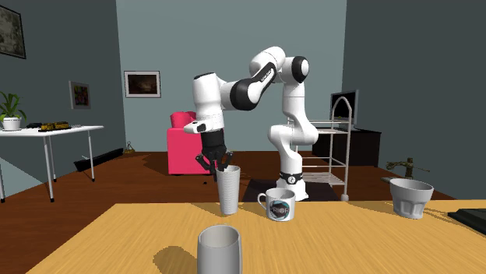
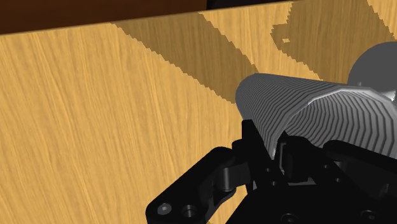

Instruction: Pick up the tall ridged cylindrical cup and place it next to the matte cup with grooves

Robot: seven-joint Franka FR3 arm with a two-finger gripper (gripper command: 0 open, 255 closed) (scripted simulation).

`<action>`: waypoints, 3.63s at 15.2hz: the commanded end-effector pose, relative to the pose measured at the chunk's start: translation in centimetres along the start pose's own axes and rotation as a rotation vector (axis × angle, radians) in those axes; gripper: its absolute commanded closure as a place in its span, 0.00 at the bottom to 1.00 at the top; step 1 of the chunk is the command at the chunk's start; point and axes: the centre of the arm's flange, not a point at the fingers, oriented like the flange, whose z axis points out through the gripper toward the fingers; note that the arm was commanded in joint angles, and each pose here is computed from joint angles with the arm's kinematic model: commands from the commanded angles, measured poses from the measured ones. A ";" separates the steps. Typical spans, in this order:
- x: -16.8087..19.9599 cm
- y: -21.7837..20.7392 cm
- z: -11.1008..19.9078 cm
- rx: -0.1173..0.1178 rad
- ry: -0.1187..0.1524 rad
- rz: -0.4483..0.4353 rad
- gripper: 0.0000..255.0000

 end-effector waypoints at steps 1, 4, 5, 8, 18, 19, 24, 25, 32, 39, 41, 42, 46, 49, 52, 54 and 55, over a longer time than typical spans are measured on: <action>0.0 -0.2 -1.1 0.000 0.000 0.000 1.00; -0.1 -0.3 -2.7 0.000 0.000 0.000 1.00; -0.1 -0.4 -3.2 0.000 0.000 0.000 1.00; -0.2 -0.5 -4.8 0.000 0.000 0.000 1.00; -0.5 -1.1 -10.0 0.000 0.000 0.000 1.00; -0.5 -1.2 -10.6 0.000 0.000 0.000 1.00; -0.7 -1.4 -13.2 0.000 0.000 0.000 1.00; -0.7 -1.5 -13.7 0.000 0.000 0.000 1.00; -0.9 -1.9 -17.4 0.000 0.000 0.000 1.00; -1.1 -2.2 -20.9 0.000 0.000 0.000 1.00; -1.2 -4.9 -20.6 0.000 0.000 0.000 1.00; -1.2 -6.2 -20.5 0.000 0.000 0.000 1.00; -1.4 -11.4 -19.9 0.000 0.000 0.000 1.00; -1.5 -15.4 -19.5 0.000 0.000 0.000 1.00; -1.6 -19.3 -19.1 0.000 0.000 0.000 1.00; -1.7 -21.9 -18.8 0.000 0.000 0.000 1.00; -1.7 -23.2 -18.7 0.000 0.000 0.000 1.00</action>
